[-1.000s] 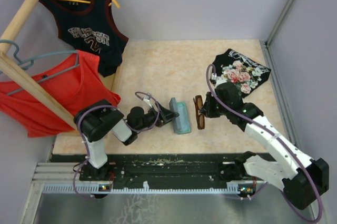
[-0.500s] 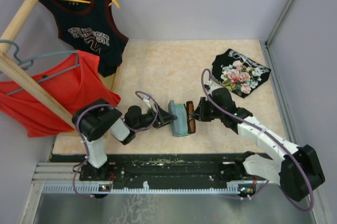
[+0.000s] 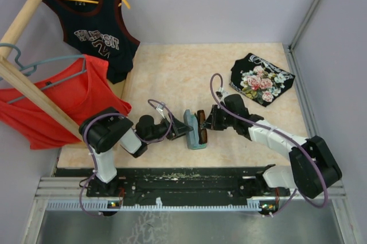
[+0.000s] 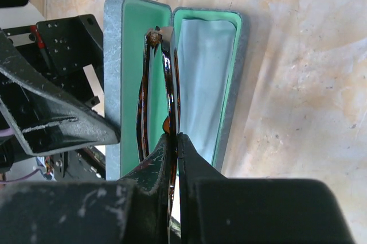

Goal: Organize the sunglasses
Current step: Place the sunglasses in the sunglasses case.

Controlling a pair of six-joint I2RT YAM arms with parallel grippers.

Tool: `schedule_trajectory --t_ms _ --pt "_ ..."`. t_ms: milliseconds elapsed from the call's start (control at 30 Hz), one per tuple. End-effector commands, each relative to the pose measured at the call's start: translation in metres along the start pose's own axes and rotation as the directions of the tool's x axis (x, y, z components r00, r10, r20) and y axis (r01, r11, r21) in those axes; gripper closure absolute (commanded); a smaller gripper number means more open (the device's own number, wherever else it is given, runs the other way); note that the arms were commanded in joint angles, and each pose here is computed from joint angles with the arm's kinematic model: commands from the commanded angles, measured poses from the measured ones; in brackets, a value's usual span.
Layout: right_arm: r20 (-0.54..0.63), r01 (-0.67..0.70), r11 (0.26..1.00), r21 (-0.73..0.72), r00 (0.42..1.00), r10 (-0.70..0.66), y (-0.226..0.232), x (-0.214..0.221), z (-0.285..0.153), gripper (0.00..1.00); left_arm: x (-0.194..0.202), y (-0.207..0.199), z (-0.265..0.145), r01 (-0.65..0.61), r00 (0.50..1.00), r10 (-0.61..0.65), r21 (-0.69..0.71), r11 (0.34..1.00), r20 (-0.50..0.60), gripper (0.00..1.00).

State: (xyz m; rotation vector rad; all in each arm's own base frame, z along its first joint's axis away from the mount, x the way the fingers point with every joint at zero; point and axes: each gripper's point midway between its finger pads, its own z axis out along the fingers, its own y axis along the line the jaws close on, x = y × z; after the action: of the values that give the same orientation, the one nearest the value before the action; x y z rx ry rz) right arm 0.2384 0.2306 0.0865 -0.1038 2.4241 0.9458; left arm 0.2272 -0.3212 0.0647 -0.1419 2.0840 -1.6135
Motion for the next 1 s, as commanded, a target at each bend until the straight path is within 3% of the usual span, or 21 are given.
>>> schedule_trajectory --t_ms 0,967 --pt "0.08 0.035 0.997 -0.066 0.996 -0.029 0.016 -0.028 0.007 1.0 0.003 -0.002 -0.001 -0.03 0.999 0.031 0.027 0.999 -0.019 0.35" --pt "-0.021 -0.023 0.997 -0.07 1.0 0.022 0.006 -0.019 0.044 1.0 0.004 -0.001 -0.001 -0.016 1.0 0.017 0.035 0.999 -0.018 0.37"
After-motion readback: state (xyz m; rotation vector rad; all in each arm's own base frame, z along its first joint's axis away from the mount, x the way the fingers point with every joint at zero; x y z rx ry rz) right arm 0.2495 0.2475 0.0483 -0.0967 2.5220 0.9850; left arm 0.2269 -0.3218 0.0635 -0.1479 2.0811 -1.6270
